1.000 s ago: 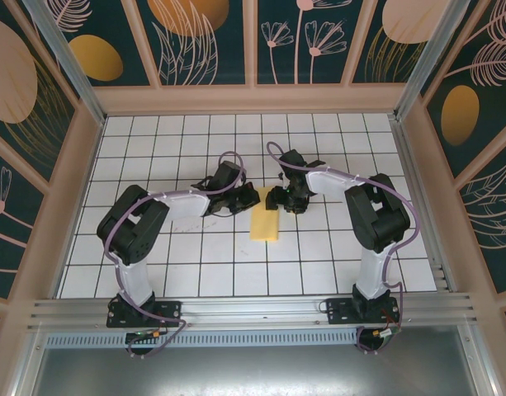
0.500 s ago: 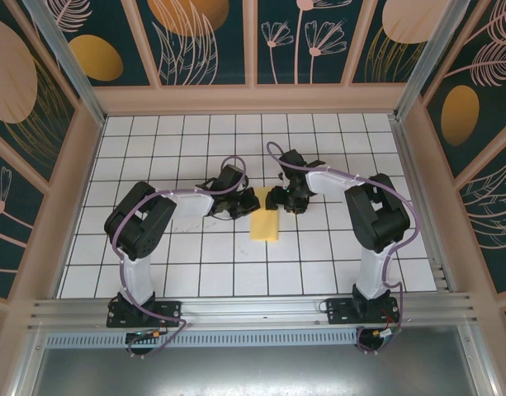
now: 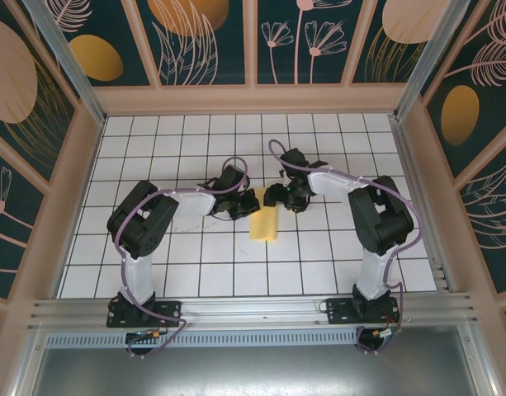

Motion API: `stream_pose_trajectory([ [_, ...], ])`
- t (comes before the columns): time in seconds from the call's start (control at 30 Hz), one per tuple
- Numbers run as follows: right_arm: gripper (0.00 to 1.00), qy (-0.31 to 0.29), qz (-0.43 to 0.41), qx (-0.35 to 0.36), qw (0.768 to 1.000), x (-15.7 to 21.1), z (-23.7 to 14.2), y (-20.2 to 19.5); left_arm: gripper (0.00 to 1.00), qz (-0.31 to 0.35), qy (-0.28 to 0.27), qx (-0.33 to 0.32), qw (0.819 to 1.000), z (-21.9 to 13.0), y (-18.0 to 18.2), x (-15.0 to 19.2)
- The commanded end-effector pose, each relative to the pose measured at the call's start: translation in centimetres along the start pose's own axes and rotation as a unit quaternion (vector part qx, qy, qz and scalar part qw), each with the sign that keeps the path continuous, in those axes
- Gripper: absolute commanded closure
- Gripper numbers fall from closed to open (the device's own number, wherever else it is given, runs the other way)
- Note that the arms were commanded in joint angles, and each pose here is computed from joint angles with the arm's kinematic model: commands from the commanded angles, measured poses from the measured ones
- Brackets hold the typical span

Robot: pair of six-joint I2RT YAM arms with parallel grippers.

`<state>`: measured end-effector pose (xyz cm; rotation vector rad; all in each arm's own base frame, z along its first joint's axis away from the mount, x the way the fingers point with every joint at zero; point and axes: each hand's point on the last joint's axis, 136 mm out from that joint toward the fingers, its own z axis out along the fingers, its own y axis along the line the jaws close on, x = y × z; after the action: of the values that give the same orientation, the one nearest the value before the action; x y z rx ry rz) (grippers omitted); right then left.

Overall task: Fold a paper plane with a square sheet of paper (pick it up from the middle)
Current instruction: Hold the square sheet of paper at the center of the table, then fold the square sheet of paper in half at the center of the table.

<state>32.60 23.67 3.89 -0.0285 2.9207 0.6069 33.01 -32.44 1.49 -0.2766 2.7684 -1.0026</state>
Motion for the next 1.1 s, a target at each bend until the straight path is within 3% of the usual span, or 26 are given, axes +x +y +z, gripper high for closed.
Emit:
stream_pose_trajectory([
  [0.0,0.26,-0.072,0.011,-0.086,0.994,-2.2,-4.2,2.9,1.00,0.000,0.014,-0.047,0.999,0.7,2.6,1.0],
  [0.17,0.63,-0.059,0.019,-0.218,0.974,-0.6,-5.3,6.1,1.00,0.002,0.014,-0.048,0.999,0.8,2.6,1.0],
  [0.23,0.81,-0.044,0.023,-0.230,0.972,0.1,-4.6,6.3,1.00,0.003,0.014,-0.050,0.999,0.8,2.7,1.0],
  [0.3,0.88,-0.035,0.025,-0.228,0.973,0.7,-4.0,6.0,1.00,0.003,0.014,-0.050,0.999,0.8,2.7,1.0],
  [0.63,0.97,0.001,0.035,-0.220,0.975,3.0,-1.0,4.1,1.00,0.003,0.015,-0.049,0.999,0.8,2.7,1.0],
  [1.07,0.97,0.025,0.036,-0.159,0.986,6.6,2.3,-0.5,1.00,0.002,0.016,-0.049,0.999,0.9,2.9,1.2],
])
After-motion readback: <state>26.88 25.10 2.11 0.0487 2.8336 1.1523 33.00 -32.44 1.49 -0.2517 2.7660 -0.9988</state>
